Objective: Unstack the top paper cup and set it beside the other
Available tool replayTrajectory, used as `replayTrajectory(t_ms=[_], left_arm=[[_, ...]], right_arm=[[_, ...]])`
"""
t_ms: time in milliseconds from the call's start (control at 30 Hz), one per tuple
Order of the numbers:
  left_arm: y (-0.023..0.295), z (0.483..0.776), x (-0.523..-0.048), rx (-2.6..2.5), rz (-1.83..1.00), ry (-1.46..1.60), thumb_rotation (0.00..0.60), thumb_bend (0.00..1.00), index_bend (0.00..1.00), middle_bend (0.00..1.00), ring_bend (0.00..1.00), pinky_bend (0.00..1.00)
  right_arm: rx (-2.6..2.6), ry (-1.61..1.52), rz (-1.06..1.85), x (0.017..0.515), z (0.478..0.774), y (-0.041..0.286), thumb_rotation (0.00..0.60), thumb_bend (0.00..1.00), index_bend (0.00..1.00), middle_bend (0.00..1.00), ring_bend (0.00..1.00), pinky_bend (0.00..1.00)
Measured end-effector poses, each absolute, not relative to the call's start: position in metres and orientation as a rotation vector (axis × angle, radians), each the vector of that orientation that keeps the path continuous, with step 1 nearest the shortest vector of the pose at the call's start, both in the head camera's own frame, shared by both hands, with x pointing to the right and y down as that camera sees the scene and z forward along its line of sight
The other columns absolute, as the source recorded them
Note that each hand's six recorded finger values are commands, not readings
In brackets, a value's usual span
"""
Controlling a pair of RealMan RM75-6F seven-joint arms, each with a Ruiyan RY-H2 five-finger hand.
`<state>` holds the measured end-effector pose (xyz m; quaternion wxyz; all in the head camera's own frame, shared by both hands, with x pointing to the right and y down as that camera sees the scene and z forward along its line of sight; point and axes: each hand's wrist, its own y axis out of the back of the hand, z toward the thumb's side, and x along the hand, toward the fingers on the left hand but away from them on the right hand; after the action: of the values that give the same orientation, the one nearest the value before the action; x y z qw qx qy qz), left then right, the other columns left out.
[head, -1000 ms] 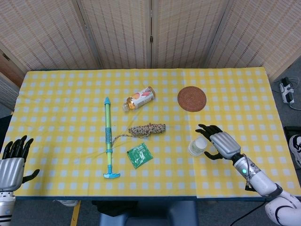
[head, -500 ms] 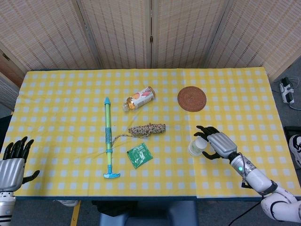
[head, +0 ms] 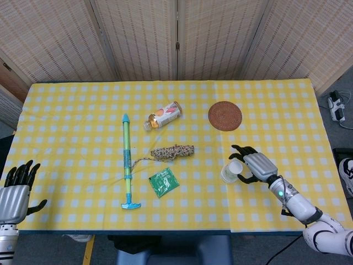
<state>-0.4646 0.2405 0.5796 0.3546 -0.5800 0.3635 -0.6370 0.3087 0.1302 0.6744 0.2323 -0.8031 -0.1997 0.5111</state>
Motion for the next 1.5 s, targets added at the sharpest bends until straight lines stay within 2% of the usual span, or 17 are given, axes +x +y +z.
replayTrajectory(t_ms=[367,900,1167,1333,1500], left_arm=[[0.24,0.582,-0.466,-1.498,-1.655,0.939,0.6,0.22,0.02,0.0,0.0,0.0],[0.239,0.582,-0.464,-1.503,-1.646,0.937,0.6,0.22,0.02,0.0,0.0,0.0],[0.239,0.581,-0.462,-1.509,-1.638,0.939,0.6,0.22,0.02,0.0,0.0,0.0],[0.24,0.582,-0.463,-1.511,-1.642,0.939,0.6,0.22,0.02,0.0,0.0,0.0],[0.24,0.582,-0.462,-1.514,-1.639,0.936,0.6,0.22,0.02,0.0,0.0,0.0]], right_arm=[[-2.211,-0.559,1.397,0.308,0.674,0.129,0.6,0.43,0.41,0.12,0.12,0.08],[-2.213,-0.664,1.297,0.314,0.634,0.121,0.6,0.43,0.42,0.13,0.13,0.08],[-2.223,-0.711,1.182,0.306,0.606,0.117,0.6,0.43,0.43,0.14,0.14,0.08],[-2.259,-0.712,1.138,0.297,0.602,0.114,0.6,0.43,0.43,0.14,0.14,0.08],[-2.287,-0.651,1.137,0.282,0.613,0.117,0.6,0.43,0.43,0.14,0.14,0.08]])
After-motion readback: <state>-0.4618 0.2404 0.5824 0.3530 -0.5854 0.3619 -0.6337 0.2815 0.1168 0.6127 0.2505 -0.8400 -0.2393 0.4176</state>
